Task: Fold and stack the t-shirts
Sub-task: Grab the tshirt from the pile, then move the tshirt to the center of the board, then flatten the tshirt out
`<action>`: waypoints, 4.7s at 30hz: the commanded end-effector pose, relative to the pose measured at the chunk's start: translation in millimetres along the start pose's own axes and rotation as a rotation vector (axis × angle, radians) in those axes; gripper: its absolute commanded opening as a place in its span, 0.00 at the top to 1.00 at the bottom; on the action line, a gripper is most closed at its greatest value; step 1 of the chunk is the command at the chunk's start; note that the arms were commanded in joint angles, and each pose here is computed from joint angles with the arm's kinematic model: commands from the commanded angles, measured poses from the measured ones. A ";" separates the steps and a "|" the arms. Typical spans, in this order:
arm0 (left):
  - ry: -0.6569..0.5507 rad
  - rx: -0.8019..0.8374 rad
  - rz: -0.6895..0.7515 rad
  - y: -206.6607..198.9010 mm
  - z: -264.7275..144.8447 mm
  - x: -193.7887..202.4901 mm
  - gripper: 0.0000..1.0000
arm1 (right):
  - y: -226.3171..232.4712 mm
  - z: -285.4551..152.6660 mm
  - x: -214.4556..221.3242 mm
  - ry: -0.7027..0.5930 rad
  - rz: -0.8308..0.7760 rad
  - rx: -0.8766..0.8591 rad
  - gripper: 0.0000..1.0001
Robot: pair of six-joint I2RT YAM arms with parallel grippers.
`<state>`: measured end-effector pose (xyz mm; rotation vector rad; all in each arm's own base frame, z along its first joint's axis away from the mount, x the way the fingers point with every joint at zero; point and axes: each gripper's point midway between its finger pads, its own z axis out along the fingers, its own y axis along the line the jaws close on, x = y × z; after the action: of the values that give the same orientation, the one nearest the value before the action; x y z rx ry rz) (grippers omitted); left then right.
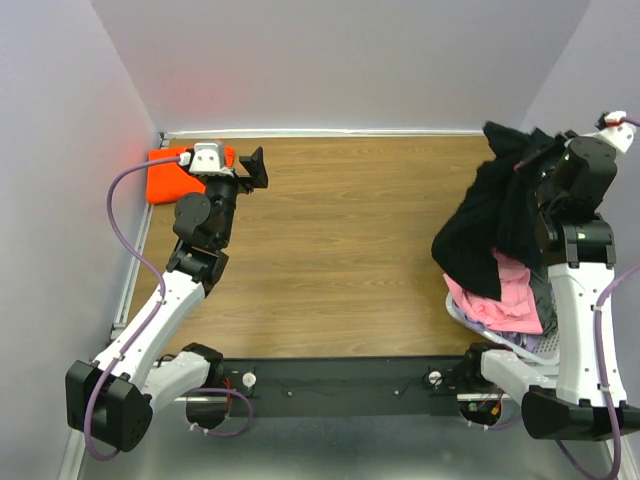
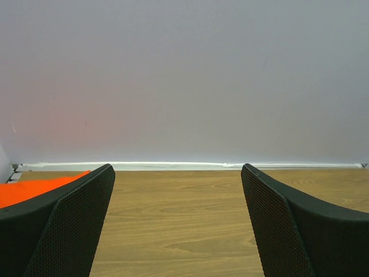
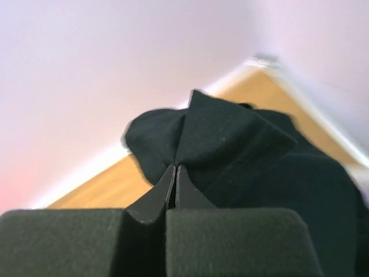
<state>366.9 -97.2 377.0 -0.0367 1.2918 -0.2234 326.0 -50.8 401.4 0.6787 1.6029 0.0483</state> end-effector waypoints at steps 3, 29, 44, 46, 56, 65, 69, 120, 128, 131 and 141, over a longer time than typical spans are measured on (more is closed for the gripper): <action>-0.030 -0.049 0.012 10.4 0.1 -6.3 0.02 | 140.4 -19.5 -53.0 -0.140 -0.014 -0.719 0.98; -0.002 -0.062 -0.010 14.9 -14.8 -8.8 0.02 | 315.6 12.0 39.3 0.026 -0.042 -1.004 0.98; 0.342 0.031 -0.068 -22.6 0.7 134.2 0.11 | 144.0 142.9 251.9 0.371 -0.218 -0.281 0.04; 0.383 0.030 -0.067 -23.8 -1.1 154.0 0.11 | 170.4 124.2 281.6 0.455 -0.264 -0.430 0.05; 0.406 -0.004 -0.063 -16.6 -3.3 165.9 0.11 | 235.3 30.4 396.5 0.685 -0.459 -0.796 0.13; 0.425 -0.014 -0.053 -12.5 -3.0 174.6 0.11 | 250.1 10.6 433.6 0.738 -0.507 -0.868 0.12; 0.431 -0.027 -0.046 -8.5 -3.4 178.0 0.11 | 250.1 14.1 464.6 0.800 -0.506 -0.878 0.12; 0.719 0.099 -0.029 -62.9 -3.4 307.4 0.16 | 73.0 146.0 323.3 0.580 -0.299 -0.208 0.16; 0.791 0.051 -0.008 -54.9 -8.7 331.7 0.14 | 82.1 145.3 336.9 0.624 -0.297 -0.262 0.16; 0.826 0.046 -0.001 -53.4 -12.8 343.2 0.13 | 82.8 145.9 345.3 0.644 -0.298 -0.268 0.16; 0.892 0.034 0.003 -51.2 -24.1 356.1 0.15 | 85.0 147.2 346.2 0.645 -0.297 -0.277 0.16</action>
<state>427.6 -205.3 46.3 0.1125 2.1500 -0.2501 491.2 112.9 100.7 0.2219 2.2535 0.2558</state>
